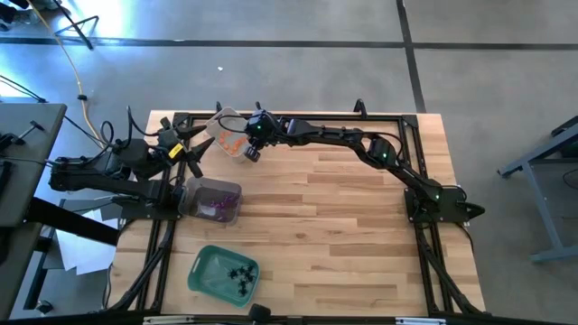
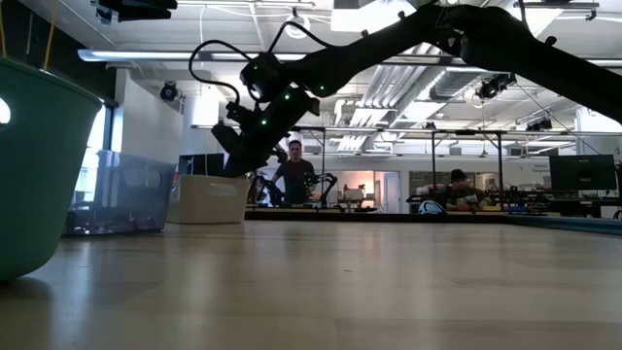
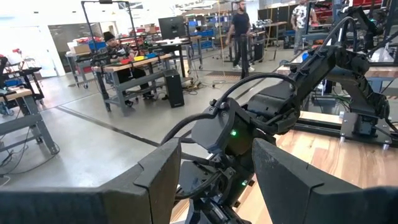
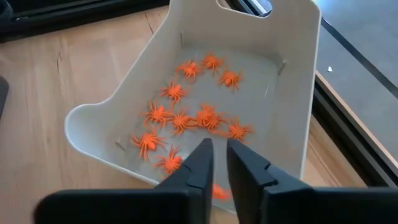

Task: Sort Halloween decoration
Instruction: Put the orange spider into the gray bin, then return to Home Position

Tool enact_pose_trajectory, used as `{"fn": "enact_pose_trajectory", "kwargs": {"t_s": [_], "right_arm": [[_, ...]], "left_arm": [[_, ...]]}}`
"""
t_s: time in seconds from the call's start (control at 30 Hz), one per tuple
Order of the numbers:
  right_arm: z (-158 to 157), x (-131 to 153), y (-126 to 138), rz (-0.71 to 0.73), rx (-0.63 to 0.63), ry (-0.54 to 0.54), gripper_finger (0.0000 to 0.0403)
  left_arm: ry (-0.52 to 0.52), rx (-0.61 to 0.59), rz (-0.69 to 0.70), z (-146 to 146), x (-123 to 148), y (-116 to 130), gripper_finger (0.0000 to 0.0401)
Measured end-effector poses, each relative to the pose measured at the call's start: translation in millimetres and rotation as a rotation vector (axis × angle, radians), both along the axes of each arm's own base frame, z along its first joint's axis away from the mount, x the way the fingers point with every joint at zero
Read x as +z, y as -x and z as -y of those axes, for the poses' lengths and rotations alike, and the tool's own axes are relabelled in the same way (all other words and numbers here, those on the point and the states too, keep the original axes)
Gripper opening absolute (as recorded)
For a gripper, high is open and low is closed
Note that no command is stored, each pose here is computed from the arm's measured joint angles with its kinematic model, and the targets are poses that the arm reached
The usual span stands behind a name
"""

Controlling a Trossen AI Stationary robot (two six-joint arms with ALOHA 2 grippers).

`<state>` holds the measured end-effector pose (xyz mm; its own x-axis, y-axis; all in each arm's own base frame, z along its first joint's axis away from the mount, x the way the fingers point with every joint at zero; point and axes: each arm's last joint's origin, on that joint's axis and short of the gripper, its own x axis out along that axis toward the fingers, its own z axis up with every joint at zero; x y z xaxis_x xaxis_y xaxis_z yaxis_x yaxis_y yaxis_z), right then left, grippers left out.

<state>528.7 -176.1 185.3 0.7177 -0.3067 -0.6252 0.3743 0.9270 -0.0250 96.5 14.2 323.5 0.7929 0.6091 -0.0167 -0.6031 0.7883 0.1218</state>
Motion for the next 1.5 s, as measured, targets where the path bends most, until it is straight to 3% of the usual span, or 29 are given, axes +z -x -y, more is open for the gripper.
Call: {"fn": "enact_pose_trajectory", "kwargs": {"t_s": [0.23,0.4,0.8,1.5], "right_arm": [[0,1,0,0.006,0.002,0.004,0.0115],[0,1,-1,0.013,0.002,0.007,0.0140],[0,7,0,0.031,-0.002,-0.018,0.0142],[5,43,18,0.033,0.023,-0.058,0.0142]], "left_arm": [[0.000,0.000,0.000,0,0,0,0.0186],[0.000,0.000,0.000,0,0,0,0.0186],[0.000,0.000,0.000,0,0,0,0.0186],[0.000,0.000,0.000,0,0,0,0.0186]]}}
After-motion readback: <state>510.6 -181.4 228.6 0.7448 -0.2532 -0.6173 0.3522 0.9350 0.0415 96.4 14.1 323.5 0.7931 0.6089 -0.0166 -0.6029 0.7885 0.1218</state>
